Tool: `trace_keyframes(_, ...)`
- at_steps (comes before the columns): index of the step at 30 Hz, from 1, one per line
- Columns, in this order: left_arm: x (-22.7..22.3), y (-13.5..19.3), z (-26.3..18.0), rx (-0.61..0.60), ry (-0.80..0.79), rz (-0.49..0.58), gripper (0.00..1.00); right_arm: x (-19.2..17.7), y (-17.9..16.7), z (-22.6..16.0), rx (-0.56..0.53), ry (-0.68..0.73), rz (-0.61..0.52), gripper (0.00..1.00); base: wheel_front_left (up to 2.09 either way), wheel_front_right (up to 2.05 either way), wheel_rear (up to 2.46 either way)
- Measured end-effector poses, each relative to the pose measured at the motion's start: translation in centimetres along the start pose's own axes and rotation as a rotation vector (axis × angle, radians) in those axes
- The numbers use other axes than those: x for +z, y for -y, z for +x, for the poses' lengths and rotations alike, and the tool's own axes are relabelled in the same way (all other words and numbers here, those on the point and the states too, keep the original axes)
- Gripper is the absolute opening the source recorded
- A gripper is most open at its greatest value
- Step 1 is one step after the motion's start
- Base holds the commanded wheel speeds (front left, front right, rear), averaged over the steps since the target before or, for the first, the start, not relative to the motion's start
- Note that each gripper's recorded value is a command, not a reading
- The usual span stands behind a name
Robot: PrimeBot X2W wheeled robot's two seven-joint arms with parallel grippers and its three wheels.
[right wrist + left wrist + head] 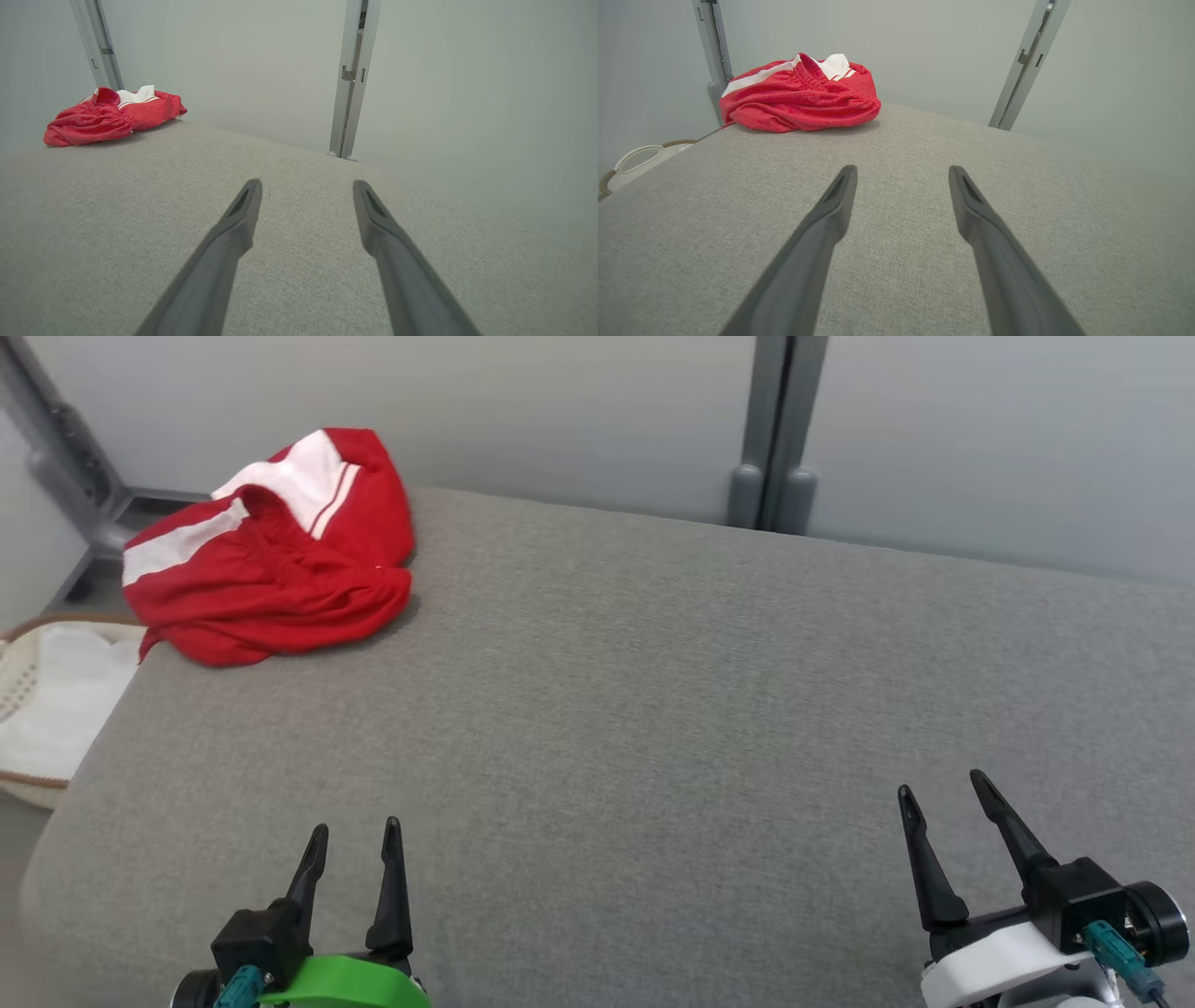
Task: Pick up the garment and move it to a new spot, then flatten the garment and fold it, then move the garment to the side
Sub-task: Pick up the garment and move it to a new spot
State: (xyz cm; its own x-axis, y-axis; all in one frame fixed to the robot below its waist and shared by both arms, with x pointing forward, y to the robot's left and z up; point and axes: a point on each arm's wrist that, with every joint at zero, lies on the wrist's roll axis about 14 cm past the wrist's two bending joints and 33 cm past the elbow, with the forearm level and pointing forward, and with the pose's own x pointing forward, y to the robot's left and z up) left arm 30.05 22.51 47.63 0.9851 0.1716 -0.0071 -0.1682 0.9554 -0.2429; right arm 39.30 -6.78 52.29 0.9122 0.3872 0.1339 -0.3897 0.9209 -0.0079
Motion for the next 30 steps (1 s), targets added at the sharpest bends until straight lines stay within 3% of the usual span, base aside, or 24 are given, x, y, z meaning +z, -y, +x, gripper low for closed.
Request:
trace_keyframes(13,2.7,-7.1,-4.5,0.264,0.085,0.005,1.0,-0.7,-9.4,4.4,0.285,0.004,0.048,1.0,0.0,0.0,0.0)
trace_keyframes(21,3.0,-8.3,-5.1,0.314,0.089,0.014,1.0,-1.4,-10.6,4.9,0.32,-0.011,0.063,1.0,0.0,0.0,0.0)
trace_keyframes(24,4.2,-10.2,-5.7,0.379,0.129,0.011,1.0,-1.2,-10.3,5.0,0.313,-0.006,0.061,1.0,0.0,0.0,0.0)
trace_keyframes(30,8.9,-13.2,-4.7,0.388,0.217,0.157,1.0,-1.3,-9.4,5.2,0.291,-0.002,0.039,1.0,0.0,0.0,0.0)
